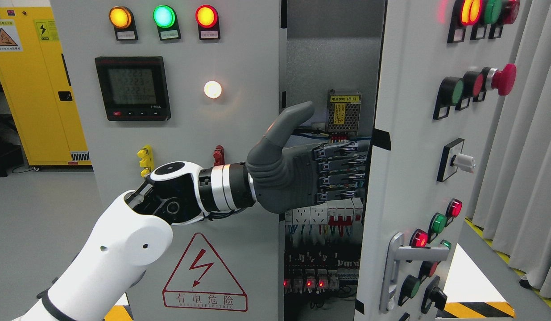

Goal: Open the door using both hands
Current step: 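Reach the left hand into the gap behind the ajar button-covered door, then push the ajar door outward with the left hand, swinging it wide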

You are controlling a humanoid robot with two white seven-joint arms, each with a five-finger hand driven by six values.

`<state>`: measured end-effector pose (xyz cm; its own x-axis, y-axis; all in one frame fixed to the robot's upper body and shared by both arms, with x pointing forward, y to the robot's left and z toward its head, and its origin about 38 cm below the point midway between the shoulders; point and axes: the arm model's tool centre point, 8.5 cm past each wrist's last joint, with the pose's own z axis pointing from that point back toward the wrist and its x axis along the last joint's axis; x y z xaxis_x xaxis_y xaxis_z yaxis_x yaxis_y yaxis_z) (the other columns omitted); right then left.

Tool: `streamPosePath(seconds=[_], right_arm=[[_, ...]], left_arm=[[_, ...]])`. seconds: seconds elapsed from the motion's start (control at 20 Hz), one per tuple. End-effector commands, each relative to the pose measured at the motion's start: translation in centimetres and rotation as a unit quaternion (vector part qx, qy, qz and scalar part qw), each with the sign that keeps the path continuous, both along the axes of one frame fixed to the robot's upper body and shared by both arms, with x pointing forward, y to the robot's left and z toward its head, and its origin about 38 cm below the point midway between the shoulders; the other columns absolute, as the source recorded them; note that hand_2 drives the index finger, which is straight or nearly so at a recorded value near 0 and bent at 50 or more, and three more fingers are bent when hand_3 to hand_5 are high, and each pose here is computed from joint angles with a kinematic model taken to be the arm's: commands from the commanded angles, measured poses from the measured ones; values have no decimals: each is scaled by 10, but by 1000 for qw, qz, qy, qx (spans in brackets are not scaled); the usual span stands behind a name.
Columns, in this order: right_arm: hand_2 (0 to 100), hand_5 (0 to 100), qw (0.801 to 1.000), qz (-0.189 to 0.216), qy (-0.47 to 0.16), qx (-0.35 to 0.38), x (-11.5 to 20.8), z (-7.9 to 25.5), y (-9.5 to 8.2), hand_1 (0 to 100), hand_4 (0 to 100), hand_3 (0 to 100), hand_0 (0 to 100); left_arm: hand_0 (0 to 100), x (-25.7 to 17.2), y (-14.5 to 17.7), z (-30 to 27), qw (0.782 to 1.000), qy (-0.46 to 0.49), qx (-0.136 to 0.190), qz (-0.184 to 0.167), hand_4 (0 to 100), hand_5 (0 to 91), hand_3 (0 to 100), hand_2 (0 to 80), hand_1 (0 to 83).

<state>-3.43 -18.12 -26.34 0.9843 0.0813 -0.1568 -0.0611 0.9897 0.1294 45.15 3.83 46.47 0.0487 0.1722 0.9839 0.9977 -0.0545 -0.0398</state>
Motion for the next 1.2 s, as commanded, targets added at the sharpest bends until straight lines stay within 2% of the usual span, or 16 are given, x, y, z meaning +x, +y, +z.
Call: streamPosePath(seconds=[0.0,0.2,0.7,0.95,1.15], right_arm=[[0,0,1000,-12,1,0,-1,0,0,0,0,0,260],[0,0,1000,-12,0,0,0,0,0,0,0,0,260],[0,0,1000,-12,0,0,0,0,0,0,0,0,261],[0,0,1000,-12,0,0,0,0,0,0,0,0,260],[0,0,1000,-12,0,0,0,0,0,0,0,0,260]], left_arm=[[0,-8,-62,-3,998,32,-5,-49,0,0,0,0,0],[0,-12,-62,-3,998,30,-3,-54,0,0,0,0,0],[0,-60,-75,4,994,-20,-6,-104,0,0,0,0,0],[0,-61,-80,9,999,-23,-4,-41,0,0,0,0,0],[0,-72,-85,6,999,-33,-3,-14,0,0,0,0,0]])
